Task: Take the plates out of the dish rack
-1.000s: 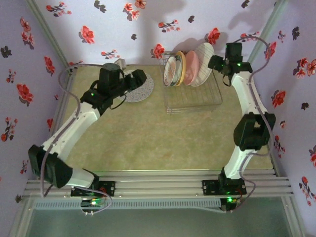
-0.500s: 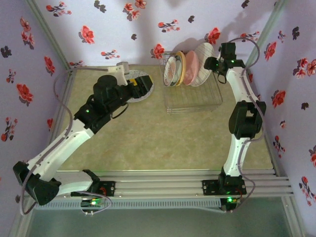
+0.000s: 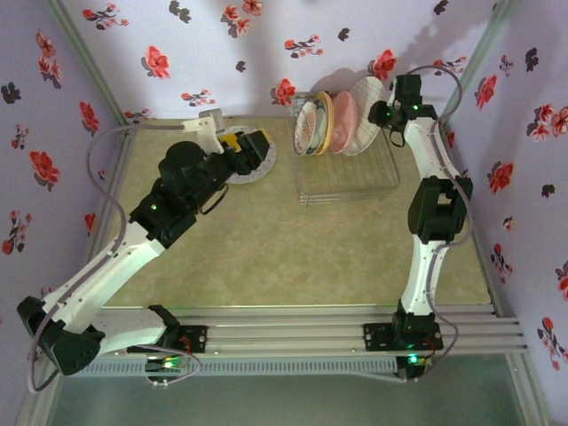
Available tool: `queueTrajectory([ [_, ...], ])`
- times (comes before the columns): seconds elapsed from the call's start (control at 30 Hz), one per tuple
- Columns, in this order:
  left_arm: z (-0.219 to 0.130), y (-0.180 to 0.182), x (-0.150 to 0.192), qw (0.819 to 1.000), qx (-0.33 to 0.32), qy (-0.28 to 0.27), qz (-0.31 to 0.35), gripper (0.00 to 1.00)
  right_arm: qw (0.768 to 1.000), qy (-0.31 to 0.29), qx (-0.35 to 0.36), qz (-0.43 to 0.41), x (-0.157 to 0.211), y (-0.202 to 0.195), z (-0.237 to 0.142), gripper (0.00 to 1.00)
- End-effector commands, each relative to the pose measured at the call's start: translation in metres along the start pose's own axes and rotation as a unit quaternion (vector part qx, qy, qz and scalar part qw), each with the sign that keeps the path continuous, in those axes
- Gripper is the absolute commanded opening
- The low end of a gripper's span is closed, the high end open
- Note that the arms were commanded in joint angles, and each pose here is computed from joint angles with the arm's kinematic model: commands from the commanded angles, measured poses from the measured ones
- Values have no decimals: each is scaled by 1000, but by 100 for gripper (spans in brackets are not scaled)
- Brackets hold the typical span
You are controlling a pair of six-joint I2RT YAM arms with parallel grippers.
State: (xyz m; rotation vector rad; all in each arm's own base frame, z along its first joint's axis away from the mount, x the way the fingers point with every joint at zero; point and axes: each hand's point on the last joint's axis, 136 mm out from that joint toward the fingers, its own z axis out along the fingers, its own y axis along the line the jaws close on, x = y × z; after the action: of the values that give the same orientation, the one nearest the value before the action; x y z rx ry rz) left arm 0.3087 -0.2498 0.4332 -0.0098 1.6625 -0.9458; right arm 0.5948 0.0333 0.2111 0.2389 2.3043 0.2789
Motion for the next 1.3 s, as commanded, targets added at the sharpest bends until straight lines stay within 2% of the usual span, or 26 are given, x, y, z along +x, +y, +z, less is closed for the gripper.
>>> queueTrajectory([
  [0.0,-8,-7,-20,999,8,-46,8,74,1000,-7,-9,-11,-9,5,-1,43],
  [0.43,-13,-5,-24,998,9,-68,4,75,999,-8,1,-37,-10,12,-3,25],
  [0.93,-14,-3,-22,998,9,-68,-6,75,993,-50,52,-98,-37,24,-35,0],
  [1.27,-11,-2,-20,998,7,-64,-13,77,979,-106,111,-134,-67,28,-78,0],
])
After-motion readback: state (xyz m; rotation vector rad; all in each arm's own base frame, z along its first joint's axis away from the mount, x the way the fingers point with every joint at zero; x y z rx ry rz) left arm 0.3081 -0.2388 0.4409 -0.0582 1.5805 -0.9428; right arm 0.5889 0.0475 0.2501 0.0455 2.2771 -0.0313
